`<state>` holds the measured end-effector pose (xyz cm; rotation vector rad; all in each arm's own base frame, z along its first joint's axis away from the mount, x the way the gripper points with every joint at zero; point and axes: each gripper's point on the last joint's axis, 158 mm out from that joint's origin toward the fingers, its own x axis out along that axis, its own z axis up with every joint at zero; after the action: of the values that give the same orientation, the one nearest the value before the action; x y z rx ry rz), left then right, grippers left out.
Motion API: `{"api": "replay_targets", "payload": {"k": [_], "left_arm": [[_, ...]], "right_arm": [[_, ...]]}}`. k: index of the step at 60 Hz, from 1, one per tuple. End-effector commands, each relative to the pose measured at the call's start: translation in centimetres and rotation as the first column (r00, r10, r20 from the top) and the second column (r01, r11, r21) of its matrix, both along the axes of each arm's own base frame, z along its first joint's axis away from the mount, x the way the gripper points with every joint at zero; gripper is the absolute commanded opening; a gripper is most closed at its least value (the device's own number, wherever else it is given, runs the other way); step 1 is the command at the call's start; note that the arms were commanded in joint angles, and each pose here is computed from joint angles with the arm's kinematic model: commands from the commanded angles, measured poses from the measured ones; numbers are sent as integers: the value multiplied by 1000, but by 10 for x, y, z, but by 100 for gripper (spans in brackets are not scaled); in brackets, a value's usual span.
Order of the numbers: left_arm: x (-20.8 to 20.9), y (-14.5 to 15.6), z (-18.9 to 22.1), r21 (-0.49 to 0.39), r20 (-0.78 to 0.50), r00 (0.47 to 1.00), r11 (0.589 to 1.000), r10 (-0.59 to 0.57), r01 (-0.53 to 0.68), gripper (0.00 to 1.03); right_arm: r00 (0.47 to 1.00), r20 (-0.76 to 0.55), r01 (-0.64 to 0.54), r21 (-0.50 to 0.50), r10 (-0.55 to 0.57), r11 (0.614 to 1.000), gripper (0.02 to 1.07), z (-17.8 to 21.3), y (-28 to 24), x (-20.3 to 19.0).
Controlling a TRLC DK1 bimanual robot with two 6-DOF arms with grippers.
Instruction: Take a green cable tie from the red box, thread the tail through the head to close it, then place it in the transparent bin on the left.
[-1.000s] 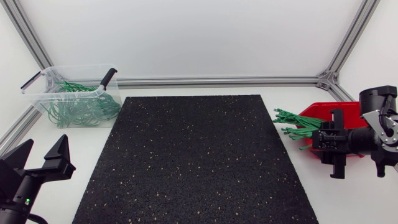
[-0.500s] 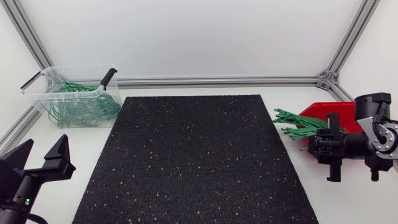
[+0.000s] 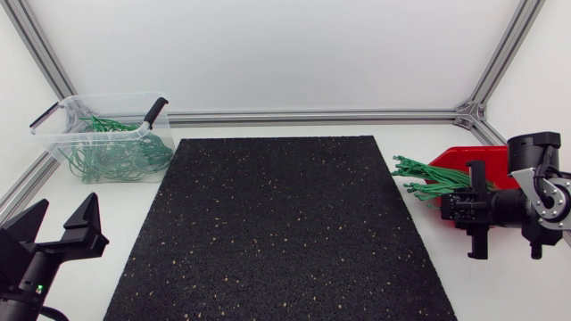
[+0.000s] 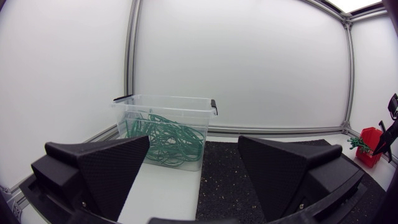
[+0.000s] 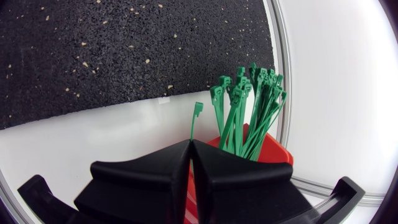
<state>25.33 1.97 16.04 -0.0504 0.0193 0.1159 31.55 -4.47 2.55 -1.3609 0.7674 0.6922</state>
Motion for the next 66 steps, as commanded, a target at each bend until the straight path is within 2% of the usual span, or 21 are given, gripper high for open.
{"api": "replay_targets", "payload": {"k": [1, 17, 28, 42, 52, 62, 66], "left_arm": [[1, 0, -28, -10, -72, 997, 1000, 1, -2, 100], [1, 1, -28, -10, -72, 997, 1000, 4, -5, 100], [1, 0, -28, -10, -70, 998, 1000, 1, -2, 100], [1, 1, -28, -10, -72, 997, 1000, 3, -4, 100], [1, 2, -28, -10, -72, 997, 1000, 6, -7, 100], [2, 1, -30, -10, -79, 997, 1000, 4, -5, 100], [2, 1, -32, -10, -87, 996, 1000, 1, -2, 100]], "right_arm": [[1000, 24, -12, -11, 12, 1000, 8, 15, 3, 3], [998, 67, 0, 57, -4, 998, 8, 57, 16, 9], [984, 175, 19, 125, -40, 992, 8, 109, 29, 18], [938, 331, 43, 183, -103, 982, 8, 171, 46, 25], [928, 370, -21, 161, -41, 987, 8, 185, 64, 7], [959, 278, -100, 138, 58, 985, 8, 159, 98, -20], [974, 219, -85, 147, 51, 985, 8, 145, 106, -30]]}}
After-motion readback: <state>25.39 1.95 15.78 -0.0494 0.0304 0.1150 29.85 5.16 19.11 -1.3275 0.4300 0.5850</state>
